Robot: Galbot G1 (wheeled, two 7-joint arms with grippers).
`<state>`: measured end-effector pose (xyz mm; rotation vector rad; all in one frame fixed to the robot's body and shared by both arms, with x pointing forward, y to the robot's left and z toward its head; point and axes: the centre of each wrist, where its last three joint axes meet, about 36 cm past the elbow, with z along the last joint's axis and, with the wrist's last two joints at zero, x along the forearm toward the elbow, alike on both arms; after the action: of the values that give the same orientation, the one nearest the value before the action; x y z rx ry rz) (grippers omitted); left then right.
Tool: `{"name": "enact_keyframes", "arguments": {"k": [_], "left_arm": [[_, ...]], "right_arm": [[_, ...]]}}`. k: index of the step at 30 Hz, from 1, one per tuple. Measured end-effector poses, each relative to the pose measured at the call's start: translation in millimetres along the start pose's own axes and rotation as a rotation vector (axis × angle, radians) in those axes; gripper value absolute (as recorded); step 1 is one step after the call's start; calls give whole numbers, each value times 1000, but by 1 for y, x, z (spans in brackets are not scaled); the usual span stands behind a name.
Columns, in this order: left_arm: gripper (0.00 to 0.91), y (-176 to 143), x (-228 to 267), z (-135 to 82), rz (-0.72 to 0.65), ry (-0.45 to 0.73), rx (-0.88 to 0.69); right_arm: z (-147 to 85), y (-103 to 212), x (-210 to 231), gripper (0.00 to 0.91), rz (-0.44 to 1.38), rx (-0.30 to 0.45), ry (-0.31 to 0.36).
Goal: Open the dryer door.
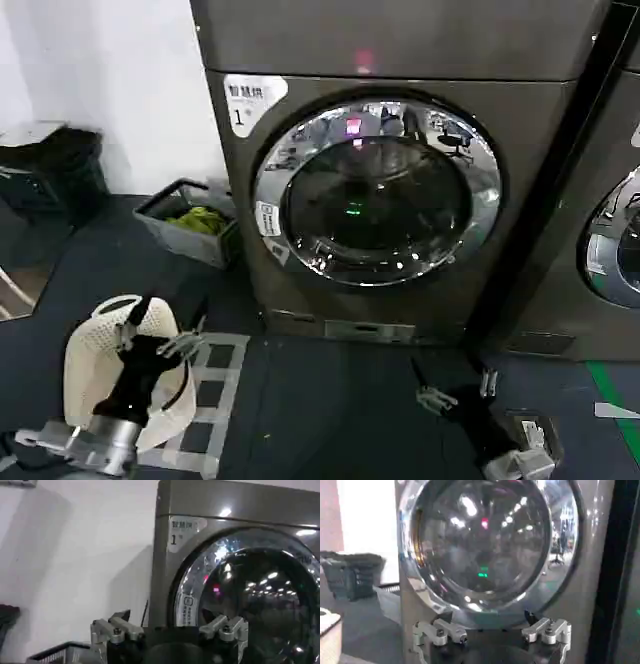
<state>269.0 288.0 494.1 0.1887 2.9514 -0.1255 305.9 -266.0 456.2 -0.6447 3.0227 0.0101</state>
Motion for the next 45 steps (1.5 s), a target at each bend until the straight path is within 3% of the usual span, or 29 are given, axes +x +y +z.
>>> {"name": "enact_keyframes", "arguments": {"k": [3, 12, 18, 24, 28, 40, 45], "left_arm": [[907, -1, 0, -3, 18, -2, -3], [907, -3, 5, -11, 49, 5, -6], [907, -2, 6, -15, 45, 10, -16], [907, -5, 7, -14, 0, -7, -67], [907, -4, 8, -12, -4, 7, -78], [907, -1, 7, -12, 22, 50, -54], [907, 0, 9, -16, 33, 54, -54]], "right_arm": [[-6, -13, -26, 907, -88, 13, -29], [-17, -35, -106, 907, -282, 26, -16], [-21, -40, -164, 907, -392, 113, -11], [-20, -26, -214, 907, -394, 241, 11], [-20, -8, -245, 907, -443, 275, 21], [-37, 17, -308, 907, -552, 296, -32], [-40, 23, -322, 907, -574, 258, -36]]}}
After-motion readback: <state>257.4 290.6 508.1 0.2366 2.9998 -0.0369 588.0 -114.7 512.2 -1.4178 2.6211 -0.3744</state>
